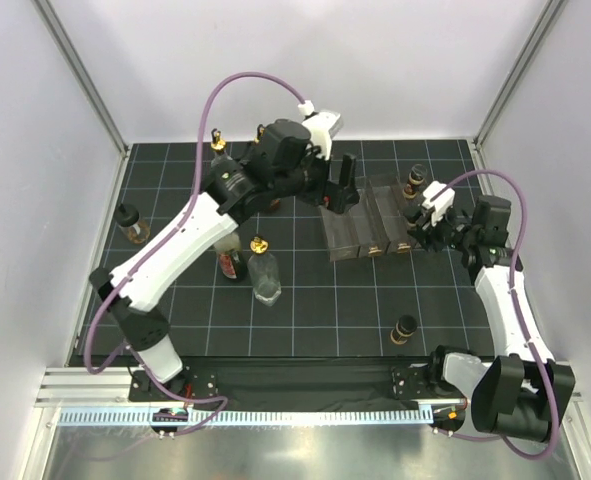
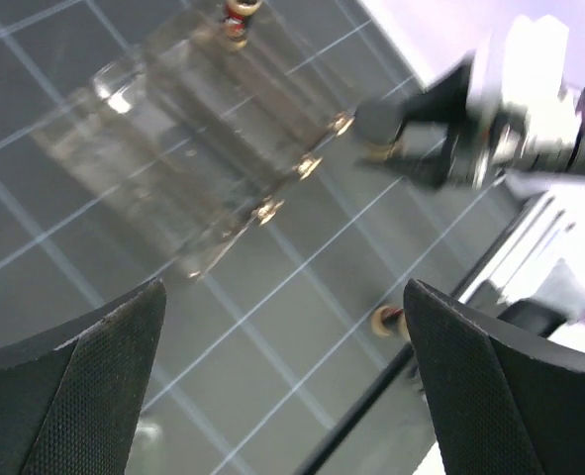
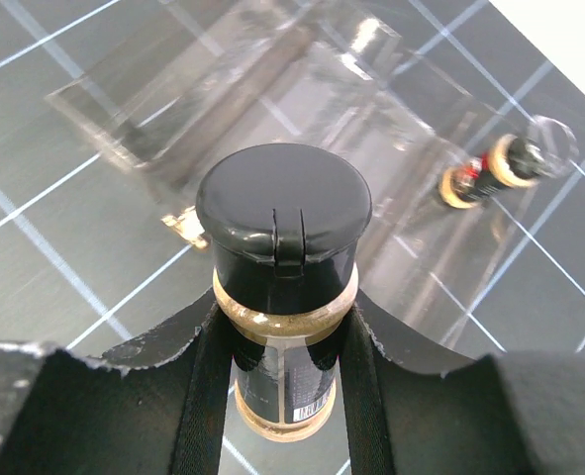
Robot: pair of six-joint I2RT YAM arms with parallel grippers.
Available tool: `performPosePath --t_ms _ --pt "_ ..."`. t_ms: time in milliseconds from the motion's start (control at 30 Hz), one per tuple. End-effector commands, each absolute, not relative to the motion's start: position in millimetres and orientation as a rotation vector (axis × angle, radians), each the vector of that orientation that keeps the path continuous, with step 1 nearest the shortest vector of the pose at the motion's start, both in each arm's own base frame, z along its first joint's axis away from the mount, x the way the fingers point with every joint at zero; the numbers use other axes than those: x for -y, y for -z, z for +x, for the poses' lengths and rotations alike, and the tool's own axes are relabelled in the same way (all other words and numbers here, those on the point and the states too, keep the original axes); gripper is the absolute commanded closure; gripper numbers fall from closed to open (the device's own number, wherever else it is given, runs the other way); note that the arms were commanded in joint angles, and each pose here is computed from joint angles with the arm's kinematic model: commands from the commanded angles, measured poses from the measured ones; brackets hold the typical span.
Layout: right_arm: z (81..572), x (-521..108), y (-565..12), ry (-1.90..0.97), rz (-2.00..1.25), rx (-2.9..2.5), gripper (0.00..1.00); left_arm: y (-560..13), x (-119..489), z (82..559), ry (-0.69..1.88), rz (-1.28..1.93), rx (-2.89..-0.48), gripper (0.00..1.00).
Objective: Organize the condiment bottles
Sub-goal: Pick up the bottle from the center of the board.
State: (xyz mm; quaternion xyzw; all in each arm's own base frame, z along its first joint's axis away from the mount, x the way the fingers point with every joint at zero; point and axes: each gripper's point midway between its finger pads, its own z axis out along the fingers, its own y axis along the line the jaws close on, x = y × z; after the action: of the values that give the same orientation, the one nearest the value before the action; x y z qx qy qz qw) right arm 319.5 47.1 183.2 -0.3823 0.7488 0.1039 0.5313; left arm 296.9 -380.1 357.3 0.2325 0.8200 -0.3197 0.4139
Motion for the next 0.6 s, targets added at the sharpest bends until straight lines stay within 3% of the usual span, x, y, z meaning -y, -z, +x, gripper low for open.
performPosePath --t_ms 0,567 --pt "341.4 -36.9 -204.7 -0.243 -0.807 -1.704 0.96 -381.7 348.8 294.7 0.698 0.638 -1.932 0.00" --pt "423.4 -0.2 -206.8 -0.251 -0.535 -1.638 0.96 -337.5 322.1 288.7 0.584 0.715 -1.882 0.00"
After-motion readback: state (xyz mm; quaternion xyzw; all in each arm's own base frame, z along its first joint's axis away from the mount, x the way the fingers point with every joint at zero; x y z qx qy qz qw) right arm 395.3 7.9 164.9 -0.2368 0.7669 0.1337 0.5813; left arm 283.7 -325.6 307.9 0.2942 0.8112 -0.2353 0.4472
